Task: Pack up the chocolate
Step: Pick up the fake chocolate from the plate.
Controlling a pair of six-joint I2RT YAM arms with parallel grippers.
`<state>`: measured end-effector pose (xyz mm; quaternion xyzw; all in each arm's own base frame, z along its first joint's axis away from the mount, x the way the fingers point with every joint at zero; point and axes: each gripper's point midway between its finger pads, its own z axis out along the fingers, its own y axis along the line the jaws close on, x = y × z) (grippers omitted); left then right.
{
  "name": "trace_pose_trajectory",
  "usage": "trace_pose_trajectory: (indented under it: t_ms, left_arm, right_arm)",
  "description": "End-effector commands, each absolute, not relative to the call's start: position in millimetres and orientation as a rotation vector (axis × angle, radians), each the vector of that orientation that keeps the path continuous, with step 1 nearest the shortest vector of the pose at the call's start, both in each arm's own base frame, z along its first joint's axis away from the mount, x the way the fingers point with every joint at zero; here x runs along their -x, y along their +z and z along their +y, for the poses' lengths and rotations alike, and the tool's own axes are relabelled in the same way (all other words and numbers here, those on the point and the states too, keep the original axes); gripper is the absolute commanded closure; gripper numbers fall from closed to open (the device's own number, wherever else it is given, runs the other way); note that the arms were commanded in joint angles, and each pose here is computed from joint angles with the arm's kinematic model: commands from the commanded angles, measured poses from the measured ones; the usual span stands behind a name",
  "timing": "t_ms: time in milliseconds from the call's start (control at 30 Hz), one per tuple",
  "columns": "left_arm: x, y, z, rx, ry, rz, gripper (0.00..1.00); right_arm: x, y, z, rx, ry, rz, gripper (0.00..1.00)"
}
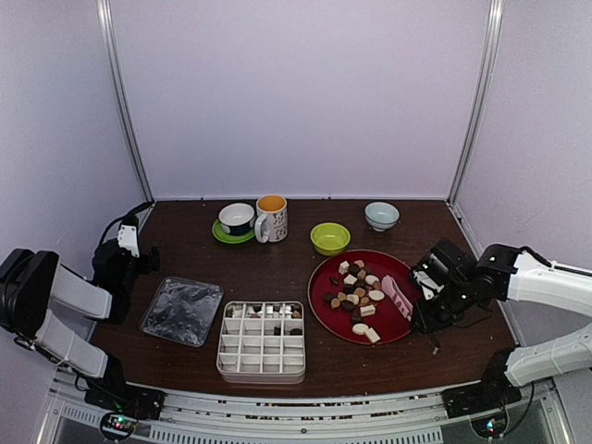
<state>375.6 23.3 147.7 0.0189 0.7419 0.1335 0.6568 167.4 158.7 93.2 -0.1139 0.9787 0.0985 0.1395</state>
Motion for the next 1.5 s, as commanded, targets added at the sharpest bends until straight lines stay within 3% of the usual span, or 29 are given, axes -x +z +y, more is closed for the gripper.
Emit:
trace_pose_trajectory:
  t_ms: [0, 733, 1467]
  left_arm:
    - [-379.3, 160.6, 27.3, -0.023, 0.311, 1.639, 0.02]
    - [-379.4, 160.7, 27.2, -0.024, 0.310, 1.639, 0.02]
    - [-379.2, 160.7, 27.6, -0.022, 0.310, 1.639, 0.02]
  right_arm:
    - [-149.2, 91.8, 151.7, 0.324, 0.298, 2.884, 0.75]
    - [-127.9, 104.0, 155.6, 0.625, 0.156, 3.009, 0.69]
    - [-154.3, 109.4, 182.3, 0.670, 0.167, 2.957, 0.65]
